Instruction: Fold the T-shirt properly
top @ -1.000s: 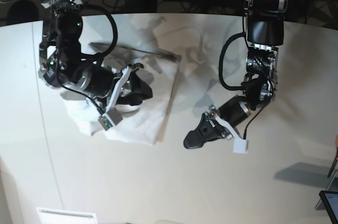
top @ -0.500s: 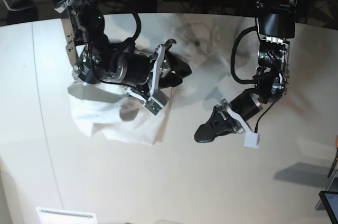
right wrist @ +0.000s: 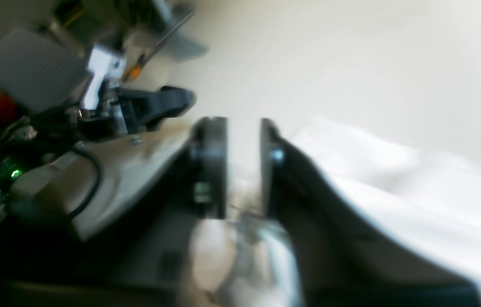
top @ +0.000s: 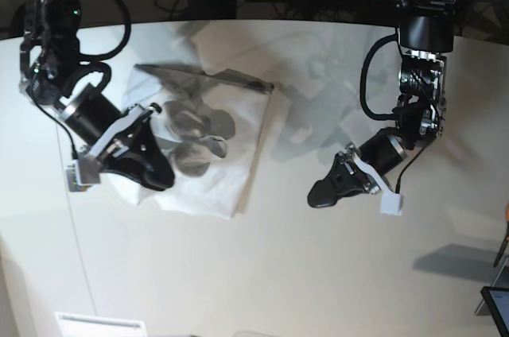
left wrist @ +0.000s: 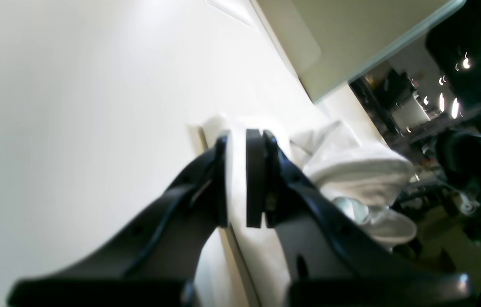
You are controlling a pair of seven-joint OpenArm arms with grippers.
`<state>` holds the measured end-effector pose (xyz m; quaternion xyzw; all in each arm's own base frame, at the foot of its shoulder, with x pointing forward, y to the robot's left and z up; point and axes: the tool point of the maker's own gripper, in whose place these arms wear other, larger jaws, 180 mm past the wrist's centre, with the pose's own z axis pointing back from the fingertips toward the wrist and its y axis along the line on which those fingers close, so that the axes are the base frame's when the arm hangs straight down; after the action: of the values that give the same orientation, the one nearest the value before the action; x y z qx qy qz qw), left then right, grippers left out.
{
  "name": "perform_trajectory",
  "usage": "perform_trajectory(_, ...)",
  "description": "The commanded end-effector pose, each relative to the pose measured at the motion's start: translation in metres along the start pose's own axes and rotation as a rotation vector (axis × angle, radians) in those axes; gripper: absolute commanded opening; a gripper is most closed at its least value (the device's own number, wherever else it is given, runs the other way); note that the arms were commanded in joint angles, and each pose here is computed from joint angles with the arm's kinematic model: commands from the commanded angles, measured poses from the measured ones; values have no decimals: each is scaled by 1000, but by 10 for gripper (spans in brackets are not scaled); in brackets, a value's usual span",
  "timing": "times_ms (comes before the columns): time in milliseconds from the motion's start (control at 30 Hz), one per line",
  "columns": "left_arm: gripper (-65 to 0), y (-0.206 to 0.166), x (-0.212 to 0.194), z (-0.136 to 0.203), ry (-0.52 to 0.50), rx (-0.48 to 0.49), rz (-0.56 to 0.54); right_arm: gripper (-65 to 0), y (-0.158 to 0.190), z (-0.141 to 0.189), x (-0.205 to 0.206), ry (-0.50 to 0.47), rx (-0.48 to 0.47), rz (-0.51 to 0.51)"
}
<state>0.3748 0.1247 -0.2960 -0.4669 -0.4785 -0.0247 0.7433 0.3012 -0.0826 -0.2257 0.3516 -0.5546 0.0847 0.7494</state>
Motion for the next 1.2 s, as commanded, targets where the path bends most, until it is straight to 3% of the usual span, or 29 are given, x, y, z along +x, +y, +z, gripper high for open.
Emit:
perform_trajectory(0, -600, -3, 24, 7, -68, -13, -24, -650, -1, 8, 18, -67, 7, 2)
perform_trajectory(267, -600, 2, 22, 13, -75, 4, -12, -650, -77, 57, 25, -109, -241, -42)
perform_trajectory(467, -600, 6, 5, 13, -24, 35, -40, -650, -110, 75, -29, 61, -335, -154)
perform_trajectory(567, -600, 6, -4, 8, -3, 47, -52, -650, -112, 77, -47, 112, -337, -183)
perform_trajectory(867, -600, -3, -27, -11, 28, 32, -45, -650, -67, 43, -80, 204, -192, -214)
perform_trajectory(1033, -600, -19, -67, -38, 138, 7, -85, -650, -39, 24, -83, 208, -113, -221)
perform_trajectory(1167, -600, -32, -86, -53, 169, -16, -87, -650, -28, 11, -83, 215, -69, -218)
